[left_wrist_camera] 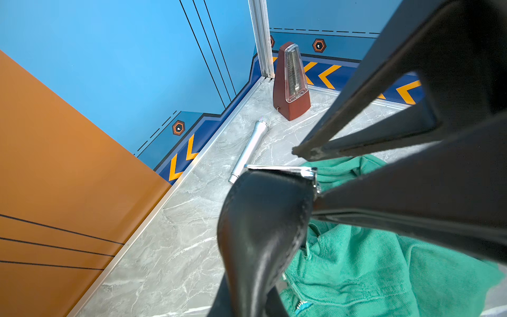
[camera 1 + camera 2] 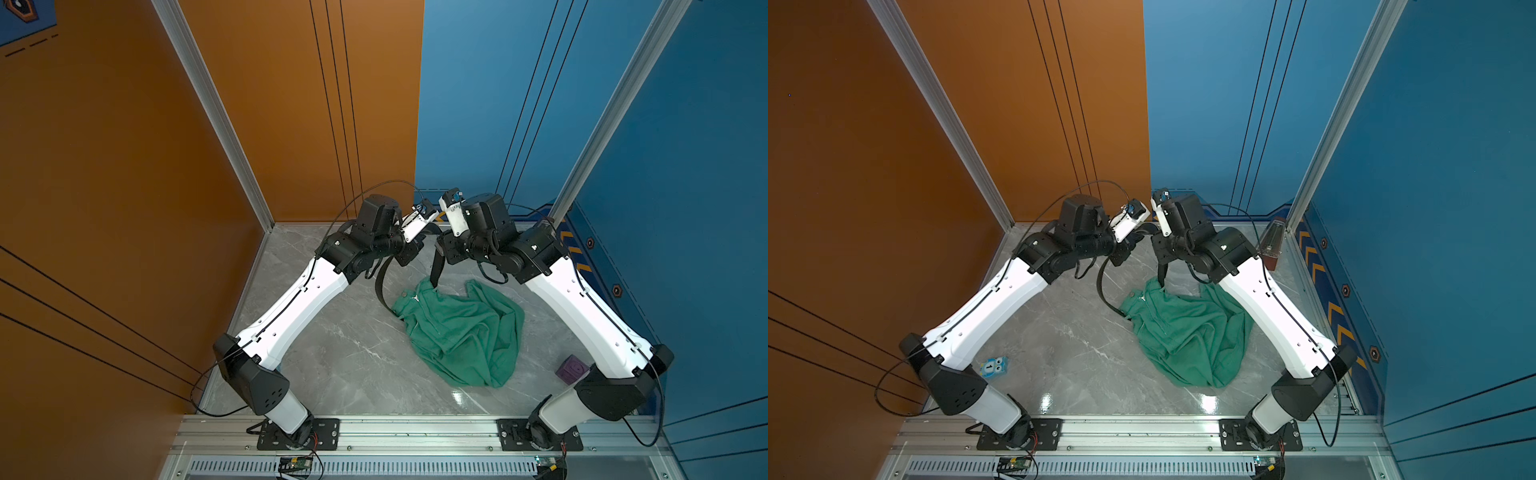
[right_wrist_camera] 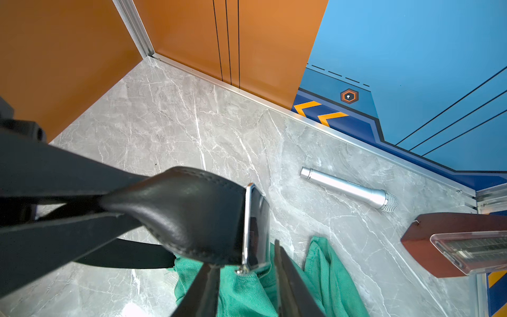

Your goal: Remove the belt from the trousers

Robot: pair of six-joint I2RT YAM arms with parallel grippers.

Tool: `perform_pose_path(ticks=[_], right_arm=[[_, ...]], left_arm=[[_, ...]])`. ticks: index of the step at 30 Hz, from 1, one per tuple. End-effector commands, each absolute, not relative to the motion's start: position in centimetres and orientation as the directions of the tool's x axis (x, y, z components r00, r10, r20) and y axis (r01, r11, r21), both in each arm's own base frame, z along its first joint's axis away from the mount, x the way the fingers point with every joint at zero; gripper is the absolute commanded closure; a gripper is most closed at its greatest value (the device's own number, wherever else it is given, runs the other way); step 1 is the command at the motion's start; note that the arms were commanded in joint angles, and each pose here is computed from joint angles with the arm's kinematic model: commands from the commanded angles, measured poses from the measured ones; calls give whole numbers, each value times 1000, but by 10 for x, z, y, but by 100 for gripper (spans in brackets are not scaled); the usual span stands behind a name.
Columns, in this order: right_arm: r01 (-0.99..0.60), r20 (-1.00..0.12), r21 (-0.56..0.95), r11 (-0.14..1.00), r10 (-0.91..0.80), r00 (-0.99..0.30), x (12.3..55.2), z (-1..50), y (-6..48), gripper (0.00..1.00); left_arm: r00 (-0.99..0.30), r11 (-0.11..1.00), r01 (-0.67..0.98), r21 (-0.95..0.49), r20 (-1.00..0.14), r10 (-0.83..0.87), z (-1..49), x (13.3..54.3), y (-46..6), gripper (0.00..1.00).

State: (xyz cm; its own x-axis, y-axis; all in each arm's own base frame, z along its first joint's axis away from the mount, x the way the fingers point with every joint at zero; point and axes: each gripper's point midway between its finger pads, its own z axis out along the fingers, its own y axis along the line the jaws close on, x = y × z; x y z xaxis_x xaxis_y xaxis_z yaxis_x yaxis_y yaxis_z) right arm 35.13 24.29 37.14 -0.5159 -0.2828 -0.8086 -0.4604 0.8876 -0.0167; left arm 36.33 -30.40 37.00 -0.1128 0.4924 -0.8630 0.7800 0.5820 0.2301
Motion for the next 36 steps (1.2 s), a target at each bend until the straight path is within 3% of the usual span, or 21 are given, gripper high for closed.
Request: perform_pose_path(ticks=[1, 7, 23, 36], right_arm=[[-474, -810, -3, 881, -280, -515, 354, 369, 248, 71], [-473, -805, -6, 881, -285, -520, 356, 365, 249, 89], [-477, -786, -7, 879, -300, -541, 360, 352, 253, 78], [-476, -775, -10, 879, -308, -551, 363, 345, 255, 81]], left_arm=[[-44, 571, 786, 238, -899, 435, 401, 360, -312, 100], [-41, 571, 785, 240, -900, 435, 402, 360, -312, 100], [-44, 566, 791, 234, -900, 434, 401, 360, -314, 100], [-47, 563, 794, 228, -901, 431, 400, 360, -315, 100]])
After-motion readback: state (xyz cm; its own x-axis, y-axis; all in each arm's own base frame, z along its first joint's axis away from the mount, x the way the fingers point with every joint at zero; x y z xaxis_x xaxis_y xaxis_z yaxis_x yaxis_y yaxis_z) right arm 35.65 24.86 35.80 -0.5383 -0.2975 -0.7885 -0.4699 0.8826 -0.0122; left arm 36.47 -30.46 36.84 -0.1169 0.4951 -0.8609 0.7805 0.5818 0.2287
